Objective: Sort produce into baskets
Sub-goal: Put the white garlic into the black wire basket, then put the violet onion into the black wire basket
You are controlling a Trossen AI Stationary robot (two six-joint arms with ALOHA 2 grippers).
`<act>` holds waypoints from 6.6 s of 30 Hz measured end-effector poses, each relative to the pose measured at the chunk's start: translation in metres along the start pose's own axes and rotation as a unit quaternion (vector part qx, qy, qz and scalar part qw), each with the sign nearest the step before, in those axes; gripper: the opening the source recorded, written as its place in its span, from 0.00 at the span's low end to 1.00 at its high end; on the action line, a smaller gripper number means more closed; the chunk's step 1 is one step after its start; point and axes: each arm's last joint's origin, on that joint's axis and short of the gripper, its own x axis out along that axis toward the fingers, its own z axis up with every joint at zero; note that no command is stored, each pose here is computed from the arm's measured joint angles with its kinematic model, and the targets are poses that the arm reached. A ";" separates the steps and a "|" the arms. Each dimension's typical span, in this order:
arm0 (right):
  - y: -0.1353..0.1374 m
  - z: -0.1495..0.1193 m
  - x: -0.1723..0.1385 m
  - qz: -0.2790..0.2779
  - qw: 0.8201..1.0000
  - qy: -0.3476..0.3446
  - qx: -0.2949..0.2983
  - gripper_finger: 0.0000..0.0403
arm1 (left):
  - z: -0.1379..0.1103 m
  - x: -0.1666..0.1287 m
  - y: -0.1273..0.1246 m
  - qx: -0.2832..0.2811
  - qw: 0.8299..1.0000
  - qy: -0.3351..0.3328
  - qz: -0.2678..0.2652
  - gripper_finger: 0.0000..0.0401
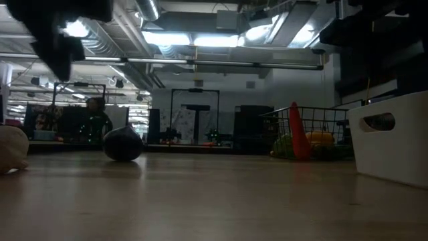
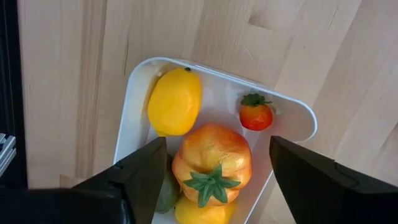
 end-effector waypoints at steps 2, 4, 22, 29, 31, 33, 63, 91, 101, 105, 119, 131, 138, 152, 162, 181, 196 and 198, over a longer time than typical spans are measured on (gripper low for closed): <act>0.000 0.000 0.000 0.000 1.000 0.000 0.000 0.70 | -0.005 0.009 -0.006 0.015 1.000 0.018 0.008 0.65; 0.000 0.000 0.000 0.000 1.000 0.000 0.000 0.70 | -0.010 0.018 -0.011 0.027 0.999 0.031 0.014 0.65; 0.000 0.001 0.000 0.000 1.000 -0.002 0.000 0.70 | -0.034 0.068 -0.026 -0.017 0.991 0.097 0.085 0.65; 0.000 0.001 0.000 0.000 1.000 -0.003 0.000 0.70 | -0.035 0.086 -0.027 -0.015 0.990 0.102 0.094 0.65; 0.000 0.001 0.000 0.000 1.000 -0.004 0.000 0.70 | -0.036 0.090 -0.026 -0.020 0.989 0.107 0.103 0.65; 0.000 0.001 0.000 0.000 1.000 -0.003 0.000 0.70 | -0.036 0.093 -0.026 -0.029 0.988 0.108 0.109 0.65; -0.003 0.018 -0.002 -0.098 0.990 -0.102 -0.031 0.70 | 0.019 0.086 -0.042 -0.011 0.999 0.029 0.020 0.47; -0.001 0.059 -0.023 -0.239 0.905 -0.303 -0.178 0.68 | 0.121 0.060 -0.039 0.041 0.934 -0.278 -0.220 0.48; -0.001 0.059 -0.023 -0.238 0.905 -0.303 -0.179 0.43 | 0.122 0.059 -0.040 0.043 0.932 -0.282 -0.223 0.48; -0.001 0.059 -0.023 -0.238 0.905 -0.303 -0.179 0.34 | 0.122 0.059 -0.040 0.042 0.932 -0.282 -0.223 0.48; -0.001 0.059 -0.023 -0.237 0.906 -0.302 -0.181 0.11 | 0.122 0.059 -0.040 0.044 0.932 -0.281 -0.223 0.49; -0.001 0.059 -0.023 -0.232 0.906 -0.304 -0.181 0.09 | 0.122 0.059 -0.040 0.029 0.933 -0.280 -0.225 0.66; -0.008 0.041 -0.038 -0.258 0.910 -0.280 -0.166 0.09 | 0.122 0.060 -0.039 0.075 0.932 -0.287 -0.208 0.69; -0.076 -0.027 -0.079 -0.277 0.945 -0.169 -0.025 0.09 | 0.129 0.065 -0.016 0.056 0.951 -0.259 -0.160 0.69; -0.148 -0.066 -0.084 -0.294 0.947 -0.072 0.106 0.09 | 0.135 0.064 -0.004 0.066 0.952 -0.264 -0.138 0.69; -0.240 -0.145 -0.012 -0.260 0.924 0.008 0.282 0.09 | 0.136 0.064 -0.003 0.115 0.947 -0.273 -0.123 0.69; -0.240 -0.144 -0.012 -0.270 0.921 0.007 0.281 0.54 | 0.139 0.060 0.003 0.144 0.943 -0.281 -0.105 0.69; -0.240 -0.144 -0.012 -0.270 0.921 0.008 0.282 0.60 | 0.140 0.055 0.008 0.138 0.946 -0.277 -0.098 0.69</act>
